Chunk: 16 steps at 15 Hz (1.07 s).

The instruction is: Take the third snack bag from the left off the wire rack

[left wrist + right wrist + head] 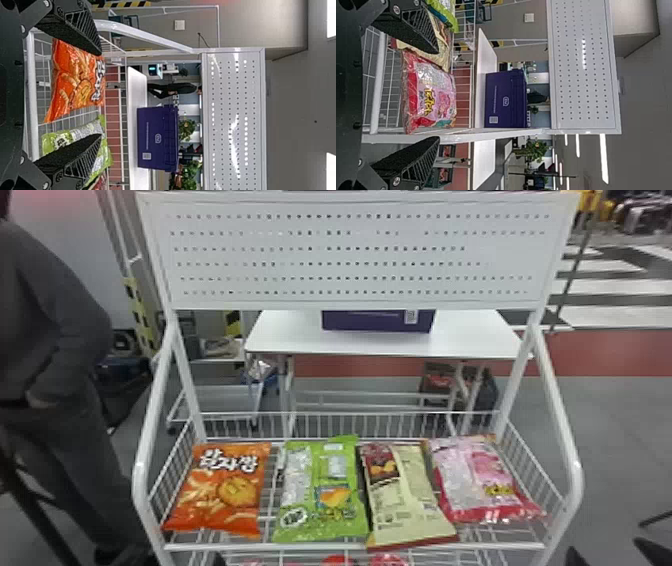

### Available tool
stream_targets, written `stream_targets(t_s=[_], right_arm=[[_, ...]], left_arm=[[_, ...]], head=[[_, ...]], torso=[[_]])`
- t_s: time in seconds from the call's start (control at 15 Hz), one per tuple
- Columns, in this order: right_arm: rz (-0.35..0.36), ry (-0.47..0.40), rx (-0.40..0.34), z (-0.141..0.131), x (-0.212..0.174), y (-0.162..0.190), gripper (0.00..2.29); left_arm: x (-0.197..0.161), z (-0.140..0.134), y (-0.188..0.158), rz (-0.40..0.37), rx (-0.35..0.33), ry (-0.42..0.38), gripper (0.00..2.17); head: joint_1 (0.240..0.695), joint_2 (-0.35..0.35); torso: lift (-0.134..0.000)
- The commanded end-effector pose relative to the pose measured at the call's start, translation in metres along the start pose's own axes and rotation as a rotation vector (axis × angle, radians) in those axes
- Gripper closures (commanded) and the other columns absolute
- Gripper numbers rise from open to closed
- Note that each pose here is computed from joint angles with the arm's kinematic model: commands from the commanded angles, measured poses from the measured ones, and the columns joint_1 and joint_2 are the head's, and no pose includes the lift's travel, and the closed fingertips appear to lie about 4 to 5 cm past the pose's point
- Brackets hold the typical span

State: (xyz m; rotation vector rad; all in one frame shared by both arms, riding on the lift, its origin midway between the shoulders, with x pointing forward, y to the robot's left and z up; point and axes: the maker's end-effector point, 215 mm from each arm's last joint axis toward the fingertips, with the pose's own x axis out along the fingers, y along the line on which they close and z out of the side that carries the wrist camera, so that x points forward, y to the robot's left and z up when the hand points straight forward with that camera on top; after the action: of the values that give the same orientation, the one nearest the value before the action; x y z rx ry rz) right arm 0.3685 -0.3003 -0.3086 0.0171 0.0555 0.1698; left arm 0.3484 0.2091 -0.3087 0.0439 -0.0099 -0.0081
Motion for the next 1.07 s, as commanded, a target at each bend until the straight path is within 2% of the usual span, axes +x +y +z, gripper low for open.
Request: stream_targets(t_s=[0.0, 0.73, 0.87, 1.0], right_arm=[[0.001, -0.003, -0.001, 0.001, 0.000, 0.000, 0.13], [0.007, 0.001, 0.014, -0.002, 0.000, 0.005, 0.13], [0.020, -0.009, 0.024, -0.008, 0.021, 0.013, 0.13], [0.065, 0.009, 0.017, -0.021, 0.065, 0.034, 0.13]], left_arm=[[0.000, 0.000, 0.000, 0.000, -0.002, 0.000, 0.17], [-0.004, 0.001, -0.002, -0.003, -0.002, 0.000, 0.17], [-0.009, 0.003, -0.007, -0.009, -0.003, -0.004, 0.17], [-0.010, 0.003, -0.008, -0.012, 0.000, -0.003, 0.17]], head=[[0.499, 0.000], [0.499, 0.000], [0.499, 0.000], [0.499, 0.000]], torso=[[0.000], [0.000], [0.000], [0.000]])
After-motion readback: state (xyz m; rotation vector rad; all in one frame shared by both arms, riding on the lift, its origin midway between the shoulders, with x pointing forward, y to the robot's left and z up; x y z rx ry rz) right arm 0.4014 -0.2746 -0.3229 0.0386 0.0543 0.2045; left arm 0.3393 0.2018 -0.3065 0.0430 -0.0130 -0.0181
